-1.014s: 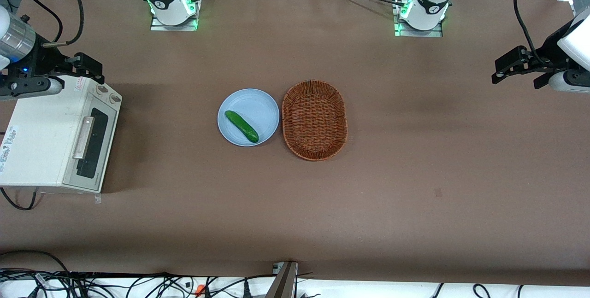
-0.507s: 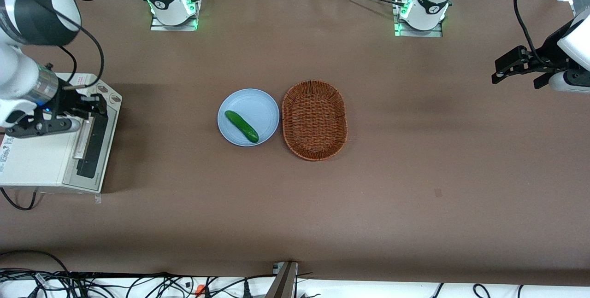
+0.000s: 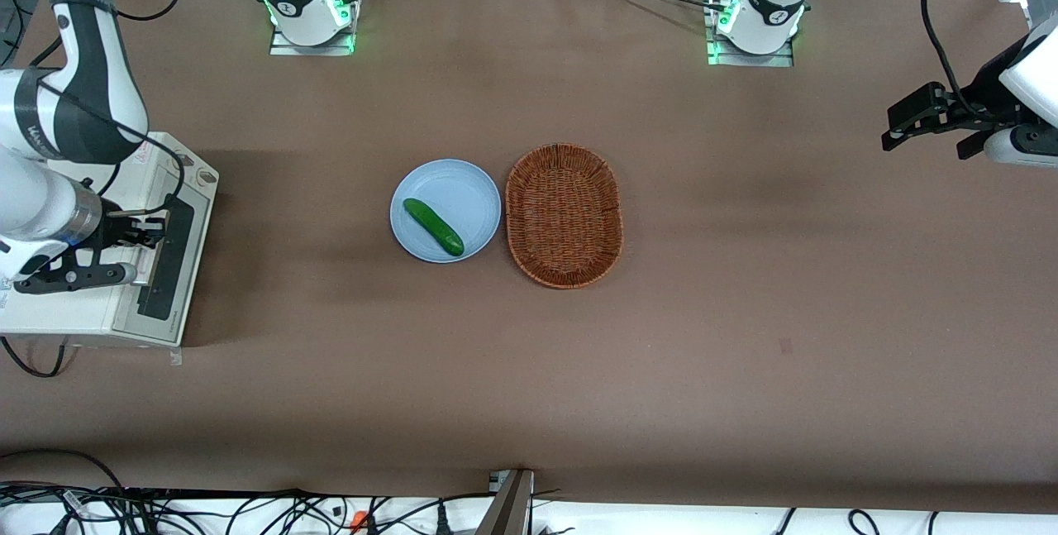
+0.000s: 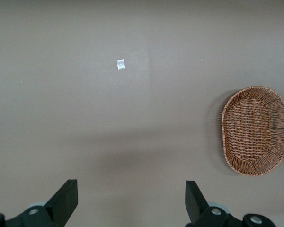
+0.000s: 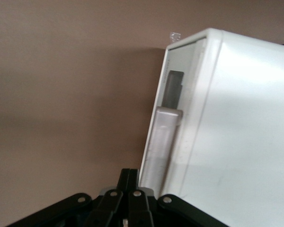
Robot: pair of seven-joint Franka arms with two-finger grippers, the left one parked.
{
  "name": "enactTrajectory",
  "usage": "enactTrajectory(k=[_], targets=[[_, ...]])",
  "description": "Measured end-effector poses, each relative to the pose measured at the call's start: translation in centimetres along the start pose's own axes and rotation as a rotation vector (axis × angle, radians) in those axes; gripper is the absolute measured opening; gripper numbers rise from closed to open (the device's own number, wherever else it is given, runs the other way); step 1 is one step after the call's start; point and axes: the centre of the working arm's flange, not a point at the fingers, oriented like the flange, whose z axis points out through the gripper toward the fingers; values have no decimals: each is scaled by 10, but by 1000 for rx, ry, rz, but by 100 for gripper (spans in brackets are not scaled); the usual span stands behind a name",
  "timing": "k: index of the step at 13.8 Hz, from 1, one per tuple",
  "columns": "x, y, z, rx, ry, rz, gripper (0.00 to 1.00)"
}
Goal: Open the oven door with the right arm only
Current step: 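Lower the right gripper onto the oven door's silver handle and grasp it, then pull the handle with the right gripper, swinging the door down open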
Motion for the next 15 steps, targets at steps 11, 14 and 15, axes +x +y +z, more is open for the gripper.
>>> enactTrajectory(k=[11,14,15], targets=[[5,11,41,0,13,27,1],[9,-4,43,6,12,99,1],[12,-17,45,10,9,123,1]])
